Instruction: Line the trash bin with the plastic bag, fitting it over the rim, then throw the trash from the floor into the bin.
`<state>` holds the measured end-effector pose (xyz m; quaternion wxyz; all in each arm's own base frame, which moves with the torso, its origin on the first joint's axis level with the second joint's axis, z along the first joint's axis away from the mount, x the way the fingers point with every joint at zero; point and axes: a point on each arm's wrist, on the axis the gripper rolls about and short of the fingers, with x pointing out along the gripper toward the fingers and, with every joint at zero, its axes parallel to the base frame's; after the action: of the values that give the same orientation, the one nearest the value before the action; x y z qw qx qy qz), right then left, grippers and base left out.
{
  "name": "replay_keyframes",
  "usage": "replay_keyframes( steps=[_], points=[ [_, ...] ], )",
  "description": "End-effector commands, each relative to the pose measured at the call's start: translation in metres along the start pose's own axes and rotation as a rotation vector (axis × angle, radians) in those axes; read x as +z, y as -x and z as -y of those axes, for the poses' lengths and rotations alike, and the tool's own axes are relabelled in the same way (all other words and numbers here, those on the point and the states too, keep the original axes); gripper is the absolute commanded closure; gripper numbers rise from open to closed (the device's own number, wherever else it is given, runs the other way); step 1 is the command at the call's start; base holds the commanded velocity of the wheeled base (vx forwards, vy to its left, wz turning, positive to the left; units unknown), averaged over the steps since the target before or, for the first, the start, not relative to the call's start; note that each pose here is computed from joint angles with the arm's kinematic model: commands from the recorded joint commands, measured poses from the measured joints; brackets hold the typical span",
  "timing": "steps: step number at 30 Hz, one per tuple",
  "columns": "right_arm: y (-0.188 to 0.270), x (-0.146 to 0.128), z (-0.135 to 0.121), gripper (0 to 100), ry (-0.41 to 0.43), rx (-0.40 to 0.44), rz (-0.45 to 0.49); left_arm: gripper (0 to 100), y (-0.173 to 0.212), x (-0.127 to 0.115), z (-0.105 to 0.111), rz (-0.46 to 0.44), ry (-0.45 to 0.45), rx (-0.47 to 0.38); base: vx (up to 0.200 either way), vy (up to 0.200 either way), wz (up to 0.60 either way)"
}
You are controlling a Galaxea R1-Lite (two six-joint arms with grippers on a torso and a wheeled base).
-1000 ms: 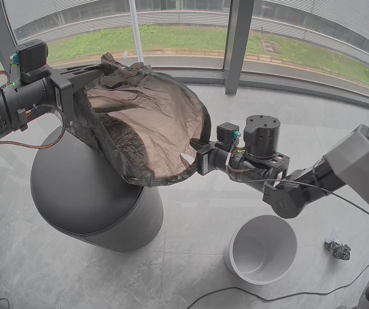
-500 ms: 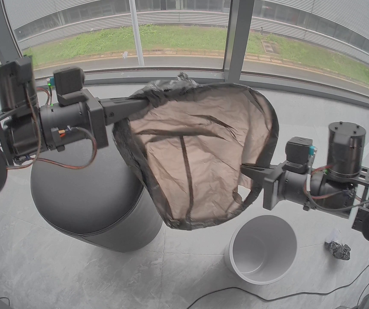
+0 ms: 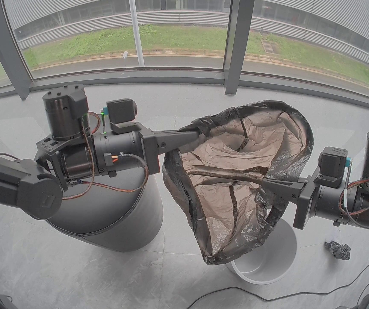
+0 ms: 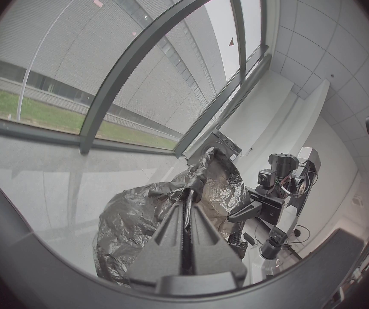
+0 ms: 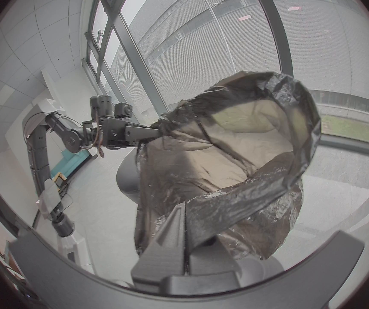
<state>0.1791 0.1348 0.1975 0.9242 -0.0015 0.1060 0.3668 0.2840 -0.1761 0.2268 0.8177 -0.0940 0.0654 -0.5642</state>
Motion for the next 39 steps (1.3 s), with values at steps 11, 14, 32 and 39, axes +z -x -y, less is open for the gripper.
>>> replay_keyframes(
  steps=[11,14,32,39],
  points=[
    [0.006,-0.010,-0.005,100,-0.024,0.051,-0.046,100,-0.022,-0.032,-0.005,-0.080,0.069,-0.030,0.000,-0.200,0.00],
    [0.009,-0.012,-0.005,100,-0.024,0.051,-0.047,100,-0.023,-0.037,-0.003,-0.093,0.077,-0.035,0.000,-0.200,0.00],
    [0.010,-0.013,-0.006,100,-0.024,0.056,-0.052,100,0.000,-0.076,0.006,-0.143,0.135,-0.025,-0.011,-0.056,0.00],
    [0.012,-0.013,-0.006,100,-0.024,0.069,-0.050,100,0.002,-0.085,0.009,-0.171,0.156,-0.024,-0.200,0.000,0.00]
  ],
)
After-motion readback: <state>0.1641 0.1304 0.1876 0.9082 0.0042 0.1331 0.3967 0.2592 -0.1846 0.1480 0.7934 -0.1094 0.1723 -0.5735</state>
